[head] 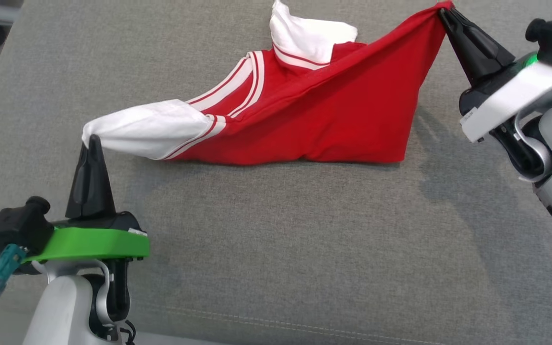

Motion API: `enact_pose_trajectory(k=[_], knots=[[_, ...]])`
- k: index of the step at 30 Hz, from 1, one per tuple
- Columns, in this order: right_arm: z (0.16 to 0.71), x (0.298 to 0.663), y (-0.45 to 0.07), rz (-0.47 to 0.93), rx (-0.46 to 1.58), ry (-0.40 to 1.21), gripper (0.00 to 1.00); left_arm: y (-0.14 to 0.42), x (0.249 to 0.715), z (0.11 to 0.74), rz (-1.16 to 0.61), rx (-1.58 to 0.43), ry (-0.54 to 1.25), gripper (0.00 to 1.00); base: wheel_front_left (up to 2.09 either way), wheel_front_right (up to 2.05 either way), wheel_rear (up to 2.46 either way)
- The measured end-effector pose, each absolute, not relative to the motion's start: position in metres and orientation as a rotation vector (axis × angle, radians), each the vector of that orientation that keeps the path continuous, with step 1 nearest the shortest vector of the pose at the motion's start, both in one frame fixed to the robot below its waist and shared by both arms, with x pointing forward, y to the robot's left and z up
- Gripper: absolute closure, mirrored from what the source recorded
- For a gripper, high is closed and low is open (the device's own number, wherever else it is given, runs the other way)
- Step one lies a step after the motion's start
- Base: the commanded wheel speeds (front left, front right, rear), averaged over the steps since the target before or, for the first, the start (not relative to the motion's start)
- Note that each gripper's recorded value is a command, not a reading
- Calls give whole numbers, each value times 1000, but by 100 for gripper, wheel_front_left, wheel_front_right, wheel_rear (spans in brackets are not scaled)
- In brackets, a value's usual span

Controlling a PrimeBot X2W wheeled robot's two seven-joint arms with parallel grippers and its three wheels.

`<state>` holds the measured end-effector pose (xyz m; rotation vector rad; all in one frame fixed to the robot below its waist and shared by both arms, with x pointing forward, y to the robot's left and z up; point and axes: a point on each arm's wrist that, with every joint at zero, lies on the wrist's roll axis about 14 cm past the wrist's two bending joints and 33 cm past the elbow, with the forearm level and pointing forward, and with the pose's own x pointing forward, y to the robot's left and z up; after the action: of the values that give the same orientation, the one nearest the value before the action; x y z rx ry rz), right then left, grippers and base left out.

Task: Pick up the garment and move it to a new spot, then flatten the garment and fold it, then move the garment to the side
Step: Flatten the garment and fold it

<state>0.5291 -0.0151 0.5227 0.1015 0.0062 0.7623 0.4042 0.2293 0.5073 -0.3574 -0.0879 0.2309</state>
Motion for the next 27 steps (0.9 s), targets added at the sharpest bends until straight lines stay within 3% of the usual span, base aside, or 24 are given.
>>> enact_pose_trajectory(k=[8, 12, 16, 17, 21, 24, 27], knots=[[567, 513, -54, 675, 125, -156, 100, 228, 412, 575, 179, -374, -299, 100, 0, 0, 0], [612, 498, -77, 602, 121, -273, 100, 229, 408, 644, 133, -356, -512, 100, 0, 0, 0], [693, 473, -101, 526, 114, -517, 100, 223, 392, 703, 64, -301, -697, 100, 0, 0, 0], [693, 473, -101, 526, 114, -517, 100, 223, 392, 703, 64, -301, -697, 100, 0, 0, 0], [767, 434, -132, 441, 70, -753, 100, 202, 367, 766, -56, -215, -902, 100, 0, 0, 0], [780, 414, -146, 410, 41, -791, 100, 179, 361, 778, -156, -204, -925, 100, 0, 0, 0], [754, 405, -157, 391, 9, -703, 100, 152, 371, 768, -247, -216, -823, 100, 0, 0, 0]])
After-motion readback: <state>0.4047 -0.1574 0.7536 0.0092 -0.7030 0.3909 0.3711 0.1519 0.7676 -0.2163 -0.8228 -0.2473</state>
